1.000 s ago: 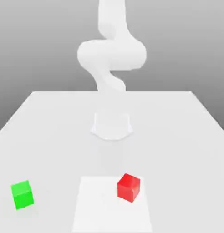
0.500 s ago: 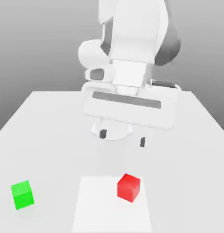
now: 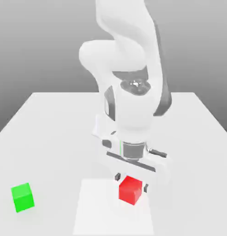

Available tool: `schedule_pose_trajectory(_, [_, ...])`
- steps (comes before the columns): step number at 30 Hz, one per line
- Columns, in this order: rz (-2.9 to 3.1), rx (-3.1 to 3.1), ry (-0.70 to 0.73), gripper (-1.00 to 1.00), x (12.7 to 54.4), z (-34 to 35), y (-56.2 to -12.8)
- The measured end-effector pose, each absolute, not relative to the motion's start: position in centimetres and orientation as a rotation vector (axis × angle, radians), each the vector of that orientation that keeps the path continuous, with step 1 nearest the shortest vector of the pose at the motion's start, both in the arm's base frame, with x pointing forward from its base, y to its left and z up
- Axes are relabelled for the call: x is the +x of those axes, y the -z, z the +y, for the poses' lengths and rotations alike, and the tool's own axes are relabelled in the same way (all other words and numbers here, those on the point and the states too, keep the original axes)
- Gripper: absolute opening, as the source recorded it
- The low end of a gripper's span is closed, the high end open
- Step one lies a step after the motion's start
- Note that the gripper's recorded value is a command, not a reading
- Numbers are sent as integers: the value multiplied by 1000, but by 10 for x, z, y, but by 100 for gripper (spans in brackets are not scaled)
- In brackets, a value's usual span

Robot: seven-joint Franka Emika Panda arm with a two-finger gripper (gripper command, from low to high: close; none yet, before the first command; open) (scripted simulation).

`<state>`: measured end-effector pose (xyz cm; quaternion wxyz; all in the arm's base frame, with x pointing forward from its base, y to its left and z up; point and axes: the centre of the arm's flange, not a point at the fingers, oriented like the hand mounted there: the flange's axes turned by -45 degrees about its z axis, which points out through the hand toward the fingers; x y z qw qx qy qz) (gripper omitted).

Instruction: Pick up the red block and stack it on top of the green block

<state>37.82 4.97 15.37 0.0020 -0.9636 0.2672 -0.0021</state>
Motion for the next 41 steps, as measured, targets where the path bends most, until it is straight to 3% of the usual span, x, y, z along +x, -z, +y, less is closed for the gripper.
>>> schedule_pose_trajectory(1, [837,-3026,3,0,377,49,-147])
schedule_pose_trajectory(2, [836,-3027,2,-100,376,49,-143])
schedule_pose_trajectory(9, [837,-3026,5,-100,376,49,-144])
schedule_pose_trajectory(23, [918,-2998,3,-100,388,43,-214])
schedule_pose_trajectory(27, [1290,-2852,4,-100,406,-35,-224])
schedule_pose_trajectory(33, [2093,-2336,4,-100,387,-239,-235])
schedule_pose_trajectory(37, [2174,-2267,3,-100,388,-259,-192])
schedule_pose_trajectory(38, [2176,-2265,3,100,388,-259,-185])
schedule_pose_trajectory(41, [2176,-2265,3,100,388,-259,-185])
